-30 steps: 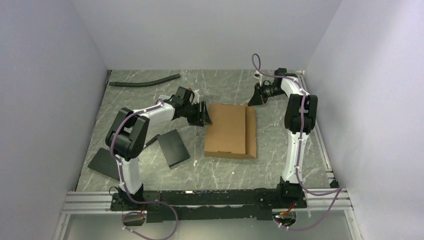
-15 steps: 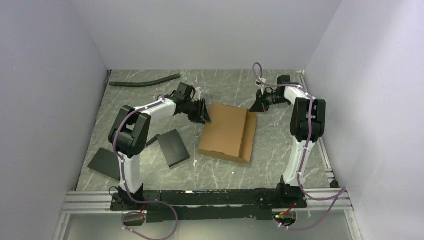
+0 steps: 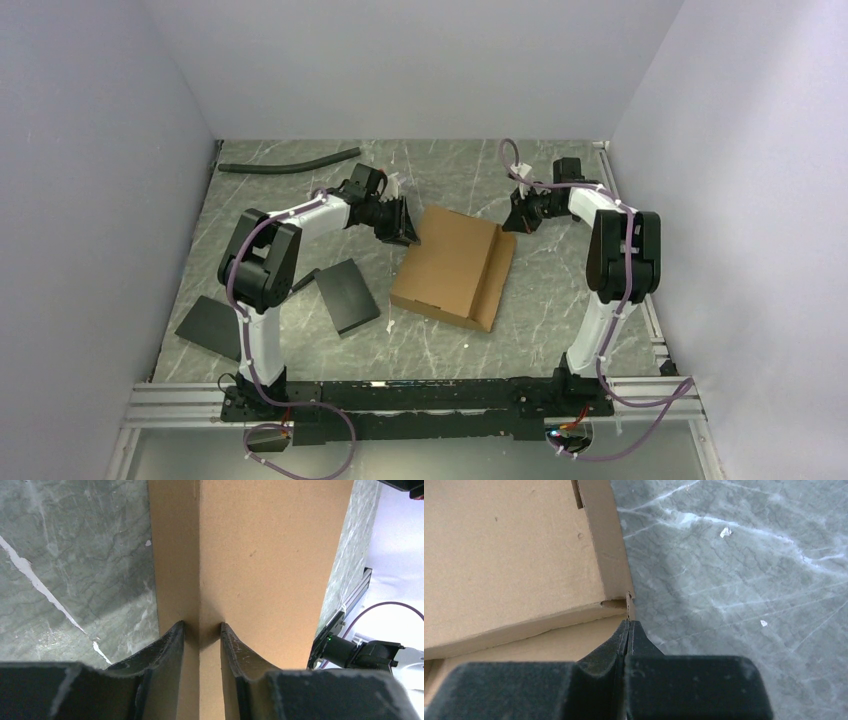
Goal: Fold the paper box
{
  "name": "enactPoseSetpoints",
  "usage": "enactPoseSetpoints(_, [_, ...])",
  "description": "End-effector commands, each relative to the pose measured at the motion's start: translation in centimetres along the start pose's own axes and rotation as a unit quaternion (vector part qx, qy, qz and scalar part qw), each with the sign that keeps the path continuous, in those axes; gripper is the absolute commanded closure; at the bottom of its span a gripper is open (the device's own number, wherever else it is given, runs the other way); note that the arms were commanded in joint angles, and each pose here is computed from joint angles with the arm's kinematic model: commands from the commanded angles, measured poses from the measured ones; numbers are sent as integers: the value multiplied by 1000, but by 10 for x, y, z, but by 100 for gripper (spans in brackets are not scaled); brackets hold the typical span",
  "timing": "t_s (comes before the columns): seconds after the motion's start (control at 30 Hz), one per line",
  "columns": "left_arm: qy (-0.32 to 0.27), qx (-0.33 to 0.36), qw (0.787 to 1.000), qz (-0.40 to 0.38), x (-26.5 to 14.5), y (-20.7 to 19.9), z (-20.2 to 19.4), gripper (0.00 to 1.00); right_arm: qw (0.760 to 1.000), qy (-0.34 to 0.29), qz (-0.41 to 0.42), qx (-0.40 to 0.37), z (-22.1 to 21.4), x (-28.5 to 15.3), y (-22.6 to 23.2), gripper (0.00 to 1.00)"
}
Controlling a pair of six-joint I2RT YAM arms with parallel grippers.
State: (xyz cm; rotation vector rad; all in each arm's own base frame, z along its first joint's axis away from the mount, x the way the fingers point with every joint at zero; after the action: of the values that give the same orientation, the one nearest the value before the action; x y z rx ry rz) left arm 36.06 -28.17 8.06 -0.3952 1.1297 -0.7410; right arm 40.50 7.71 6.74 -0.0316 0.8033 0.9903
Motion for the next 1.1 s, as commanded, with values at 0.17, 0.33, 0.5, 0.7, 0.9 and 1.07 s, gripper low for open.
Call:
enactPoseSetpoints(0.17, [23, -5, 998, 51, 13, 39, -20, 69, 999, 33, -30, 15, -17, -10, 9, 100])
enactPoseSetpoints(0.33, [21, -6, 999, 48, 12, 38, -20, 71, 999, 37, -36, 15, -25, -11, 12, 100])
enactPoseSetpoints(0.5, [22, -7, 999, 44, 11, 37, -21, 71, 999, 37, -31, 16, -31, -10, 16, 100])
enactPoseSetpoints(0.7, [24, -6, 999, 37, 13, 35, -20, 71, 1000, 17, -17, -1, -20, -13, 24, 100])
enactPoseSetpoints(0.9, [26, -7, 999, 32, 14, 34, -19, 72, 999, 19, -13, -37, -14, -12, 32, 100])
enactPoseSetpoints(1.07, [29, -7, 999, 35, 14, 35, -19, 72, 996, 29, -13, -78, -12, -8, 42, 100])
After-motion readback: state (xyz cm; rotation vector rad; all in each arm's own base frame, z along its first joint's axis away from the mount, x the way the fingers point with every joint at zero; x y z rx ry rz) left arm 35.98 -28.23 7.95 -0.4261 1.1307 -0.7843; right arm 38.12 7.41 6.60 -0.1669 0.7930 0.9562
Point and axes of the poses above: each gripper's point midway between its finger pads, its own x axis out along the fingers, its own y axis along the line the jaws close on, z = x × y, the point moved 2 cm from there along -x, back along the fingers, and after that the axes turned 5 degrees about x, right-handed, at the moved point
